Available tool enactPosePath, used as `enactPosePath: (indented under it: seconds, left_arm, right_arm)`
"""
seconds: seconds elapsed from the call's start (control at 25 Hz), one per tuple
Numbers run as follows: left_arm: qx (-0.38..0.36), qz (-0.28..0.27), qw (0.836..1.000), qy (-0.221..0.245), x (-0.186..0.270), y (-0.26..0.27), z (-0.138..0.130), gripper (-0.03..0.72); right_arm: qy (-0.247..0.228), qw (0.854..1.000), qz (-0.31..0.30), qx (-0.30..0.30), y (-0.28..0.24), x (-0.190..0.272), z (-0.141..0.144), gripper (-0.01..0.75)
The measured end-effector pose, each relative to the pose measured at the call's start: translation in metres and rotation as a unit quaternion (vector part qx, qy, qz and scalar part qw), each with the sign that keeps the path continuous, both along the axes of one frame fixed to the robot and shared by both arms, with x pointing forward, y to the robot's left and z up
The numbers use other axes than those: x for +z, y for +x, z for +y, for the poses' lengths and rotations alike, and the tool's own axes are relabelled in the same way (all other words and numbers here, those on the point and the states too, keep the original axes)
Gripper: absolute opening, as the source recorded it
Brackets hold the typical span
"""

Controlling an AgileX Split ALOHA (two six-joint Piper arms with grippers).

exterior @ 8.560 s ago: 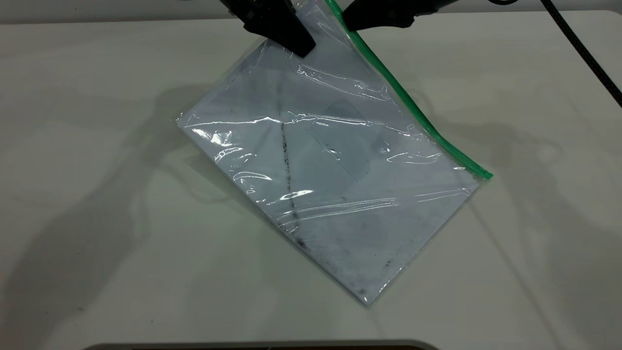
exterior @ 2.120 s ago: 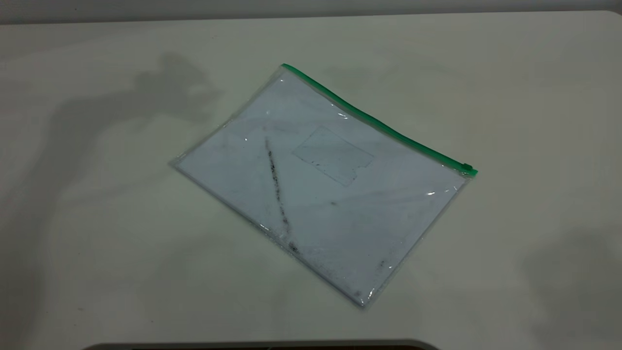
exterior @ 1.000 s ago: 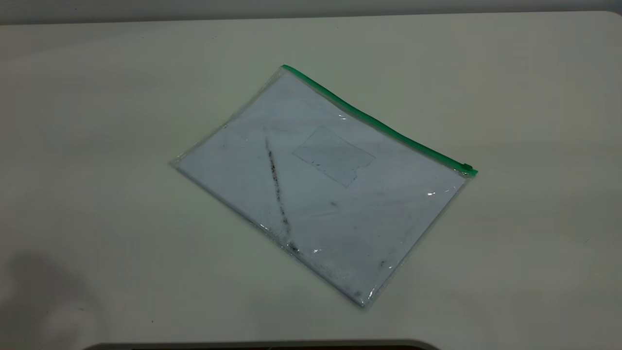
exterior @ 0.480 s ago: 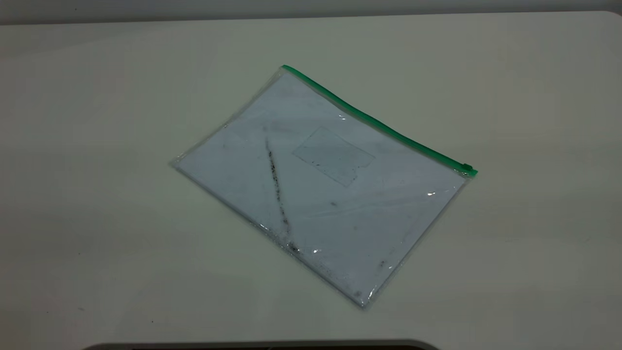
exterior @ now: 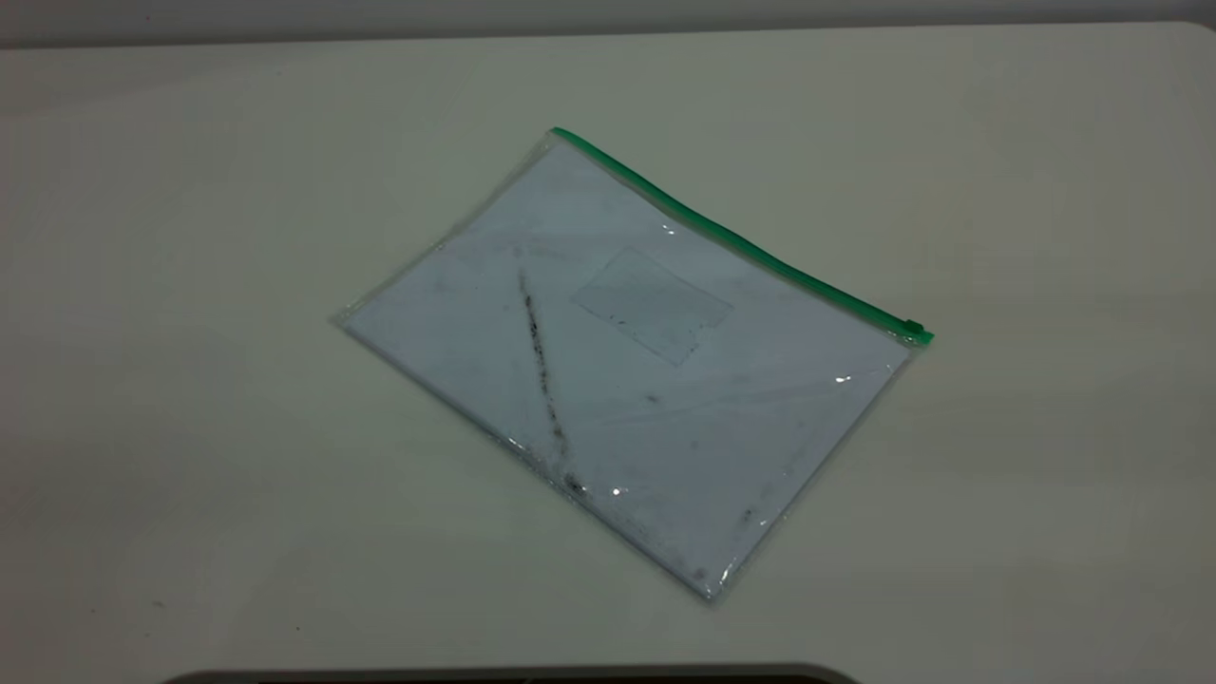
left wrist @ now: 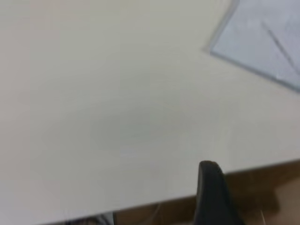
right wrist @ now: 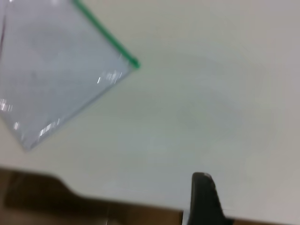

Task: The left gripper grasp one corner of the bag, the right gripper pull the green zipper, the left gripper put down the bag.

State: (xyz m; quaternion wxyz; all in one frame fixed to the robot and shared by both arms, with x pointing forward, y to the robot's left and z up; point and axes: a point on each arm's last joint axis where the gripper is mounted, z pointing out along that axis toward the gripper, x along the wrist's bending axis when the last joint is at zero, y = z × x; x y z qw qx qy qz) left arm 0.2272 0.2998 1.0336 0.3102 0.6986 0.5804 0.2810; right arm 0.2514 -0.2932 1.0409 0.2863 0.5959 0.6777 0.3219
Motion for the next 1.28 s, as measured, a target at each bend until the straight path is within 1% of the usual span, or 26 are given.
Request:
enactPosePath:
  seconds: [0.12, 0.2, 0.64, 0.88, 1.28]
  left_arm:
    - [0.000, -0.013, 1.000, -0.002, -0.001, -0.005, 0.001, 0.495]
    - [0.000, -0.014, 1.000, -0.002, -0.001, -0.005, 0.001, 0.495]
    - [0.002, -0.013, 1.000, -0.002, -0.001, -0.005, 0.001, 0.493]
    - [0.038, -0.013, 0.999, 0.000, -0.001, -0.005, 0.000, 0.491]
    - [0.041, -0.013, 0.999, 0.000, -0.001, -0.005, 0.000, 0.487]
  right_arm:
    - [0.002, 0.998, -0.055, -0.014, -0.016, 0.001, -0.001, 0.524]
    - [0.003, 0.998, -0.068, -0.014, -0.020, 0.000, -0.001, 0.524]
    - [0.003, 0.998, -0.067, -0.014, -0.021, 0.000, -0.001, 0.524]
    - [0.003, 0.998, -0.067, -0.014, -0.021, 0.000, -0.001, 0.524]
    - [0.003, 0.998, -0.067, -0.014, -0.021, 0.000, -0.001, 0.524]
